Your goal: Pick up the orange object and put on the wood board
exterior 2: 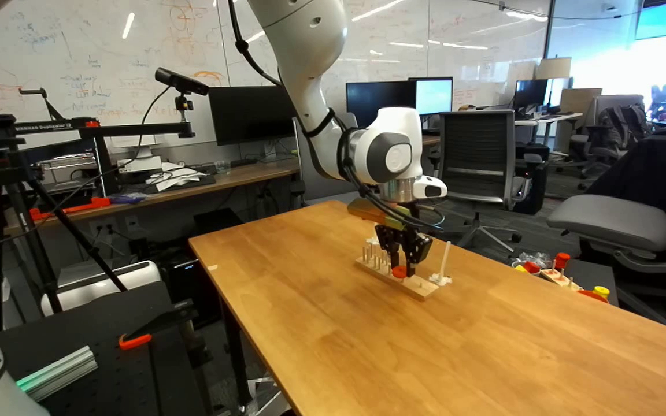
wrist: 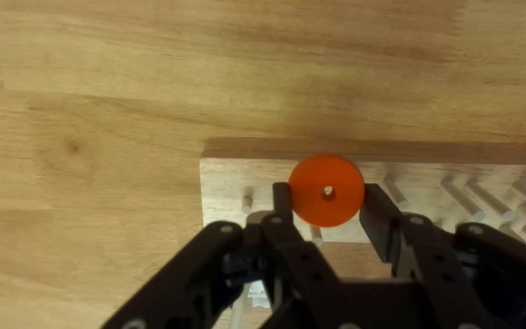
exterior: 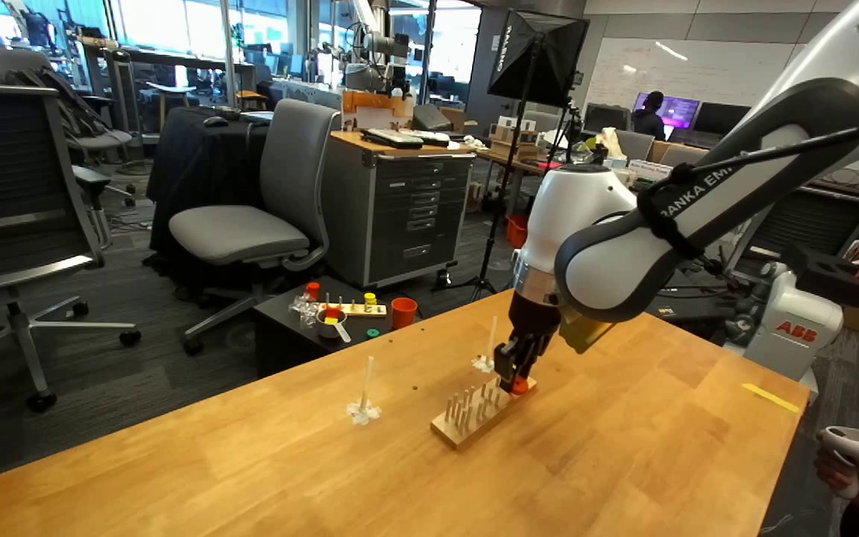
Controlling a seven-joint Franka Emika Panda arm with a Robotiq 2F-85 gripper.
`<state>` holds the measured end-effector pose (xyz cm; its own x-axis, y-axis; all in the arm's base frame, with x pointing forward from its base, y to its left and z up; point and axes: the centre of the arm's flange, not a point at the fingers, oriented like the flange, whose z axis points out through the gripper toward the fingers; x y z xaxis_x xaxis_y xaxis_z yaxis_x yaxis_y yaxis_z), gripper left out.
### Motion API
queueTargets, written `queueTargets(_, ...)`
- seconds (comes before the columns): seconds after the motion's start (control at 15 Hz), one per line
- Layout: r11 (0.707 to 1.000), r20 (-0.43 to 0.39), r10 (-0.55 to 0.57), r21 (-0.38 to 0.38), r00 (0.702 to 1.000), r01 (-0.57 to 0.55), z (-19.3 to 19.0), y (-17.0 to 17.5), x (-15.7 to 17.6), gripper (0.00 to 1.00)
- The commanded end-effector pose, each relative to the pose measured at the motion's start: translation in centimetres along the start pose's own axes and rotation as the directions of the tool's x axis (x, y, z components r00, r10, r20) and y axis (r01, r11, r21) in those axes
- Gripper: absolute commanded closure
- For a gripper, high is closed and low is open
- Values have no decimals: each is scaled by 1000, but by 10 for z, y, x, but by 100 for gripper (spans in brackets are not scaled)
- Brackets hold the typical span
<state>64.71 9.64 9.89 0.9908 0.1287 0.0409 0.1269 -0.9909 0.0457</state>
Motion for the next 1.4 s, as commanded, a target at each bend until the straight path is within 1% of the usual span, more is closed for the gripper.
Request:
queueTargets(0.0, 1000, -12, -11, -25, 1000, 10, 5, 0, 15, 82)
queueTargets(0.27, 1000, -19, -11, -28, 1000, 11, 7, 1, 19, 82)
queueTargets(0.67, 1000, -2, -8, -21, 1000, 7, 15, 3, 17, 82)
queueTargets(0.73, 1000, 3, 0, -11, 1000, 0, 15, 3, 15, 32)
queueTargets(0.8, 1000, 6, 3, -6, 1000, -3, 13, 2, 14, 30)
queueTargets(0.93, 1000, 4, -5, 5, 1000, 5, 3, 0, 10, 17)
queueTargets(1.0, 1000, -1, -9, 5, 1000, 9, -5, 0, 9, 8)
queueTargets(1.07, 1000, -2, -9, 10, 1000, 9, -12, 0, 7, 2)
queueTargets(1.2, 1000, -13, -16, 12, 1000, 16, -33, -1, 4, 0)
queueTargets(1.33, 1000, 24, -4, 17, 1000, 3, -57, -4, -4, 0)
